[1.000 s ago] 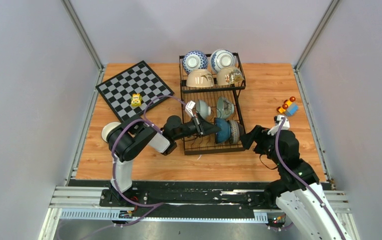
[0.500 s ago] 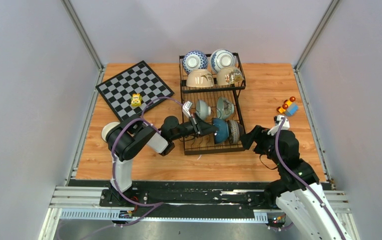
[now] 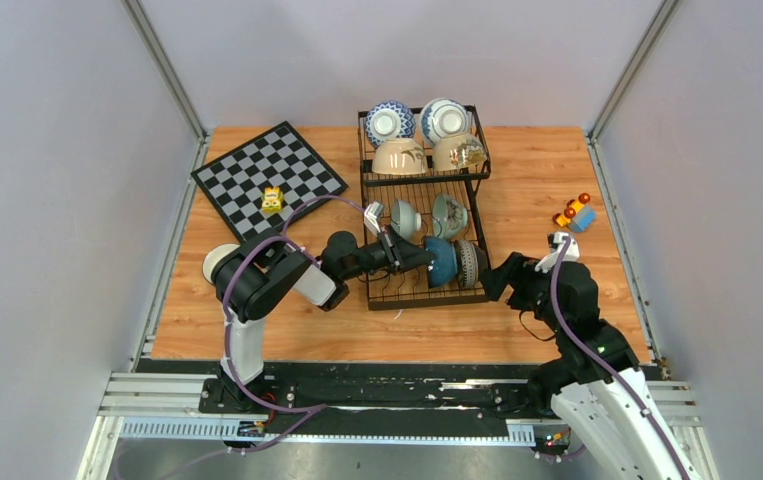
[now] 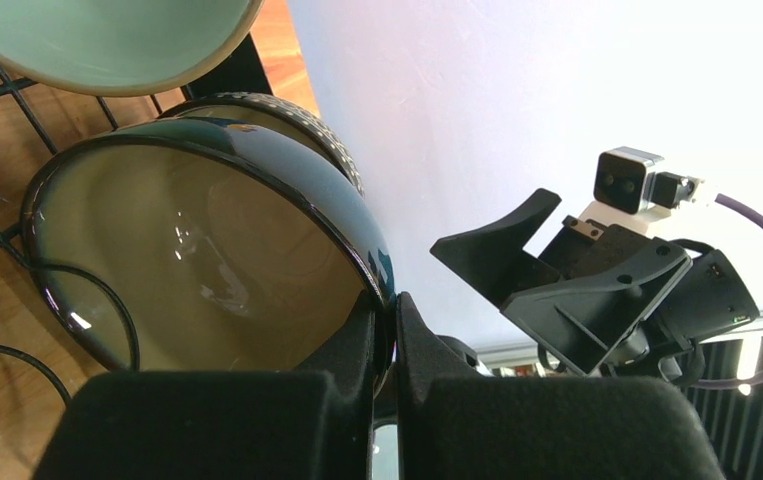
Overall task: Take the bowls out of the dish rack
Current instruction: Pick up the bowl from the dish rack, then place the bowl at the center of the board.
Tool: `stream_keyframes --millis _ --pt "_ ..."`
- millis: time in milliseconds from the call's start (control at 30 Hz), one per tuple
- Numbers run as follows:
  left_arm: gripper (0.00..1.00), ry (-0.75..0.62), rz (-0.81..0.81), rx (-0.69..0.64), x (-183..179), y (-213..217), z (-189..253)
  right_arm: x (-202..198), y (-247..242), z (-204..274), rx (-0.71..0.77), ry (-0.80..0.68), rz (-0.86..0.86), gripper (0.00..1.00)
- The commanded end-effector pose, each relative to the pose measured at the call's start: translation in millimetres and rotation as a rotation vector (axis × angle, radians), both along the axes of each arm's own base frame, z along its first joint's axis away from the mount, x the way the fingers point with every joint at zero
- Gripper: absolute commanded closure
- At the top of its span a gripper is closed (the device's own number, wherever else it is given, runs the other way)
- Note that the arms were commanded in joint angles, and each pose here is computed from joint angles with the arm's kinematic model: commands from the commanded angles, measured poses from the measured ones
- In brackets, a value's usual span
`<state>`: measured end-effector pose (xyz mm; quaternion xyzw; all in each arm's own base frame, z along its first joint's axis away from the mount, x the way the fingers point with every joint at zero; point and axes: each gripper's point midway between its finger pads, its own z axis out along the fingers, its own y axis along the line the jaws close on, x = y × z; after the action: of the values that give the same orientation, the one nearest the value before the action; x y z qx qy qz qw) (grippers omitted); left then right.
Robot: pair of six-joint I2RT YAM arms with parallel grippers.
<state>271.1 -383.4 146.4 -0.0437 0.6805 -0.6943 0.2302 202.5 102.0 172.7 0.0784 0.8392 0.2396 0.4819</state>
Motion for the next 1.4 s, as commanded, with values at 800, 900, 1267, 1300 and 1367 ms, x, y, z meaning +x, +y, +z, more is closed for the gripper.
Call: stream_keyframes --millis 800,900,1267,1300,1367 --pt "1.0 -0.284 0.084 -0.236 10.2 10.9 116.5 -4.8 -4.9 -1.0 -0.012 0.007 -0.006 0.18" --pt "1.0 -0.289 0.081 -0.237 7.2 12.8 118.5 -4.9 -4.5 1.8 -0.007 0.002 -0.005 0.18" --pt "1.0 -0.289 0.065 -0.232 -13.4 26.7 123.0 -8.4 2.9 19.5 0.007 -0.033 0.051 0.17" --pt "1.0 -0.292 0.061 -0.232 -16.6 28.6 124.2 -9.0 4.6 22.2 0.007 -0.038 0.064 0.17" --pt "1.0 -0.297 0.056 -0.229 -23.2 32.4 127.3 -10.4 8.1 30.3 0.009 -0.056 0.094 0.17"
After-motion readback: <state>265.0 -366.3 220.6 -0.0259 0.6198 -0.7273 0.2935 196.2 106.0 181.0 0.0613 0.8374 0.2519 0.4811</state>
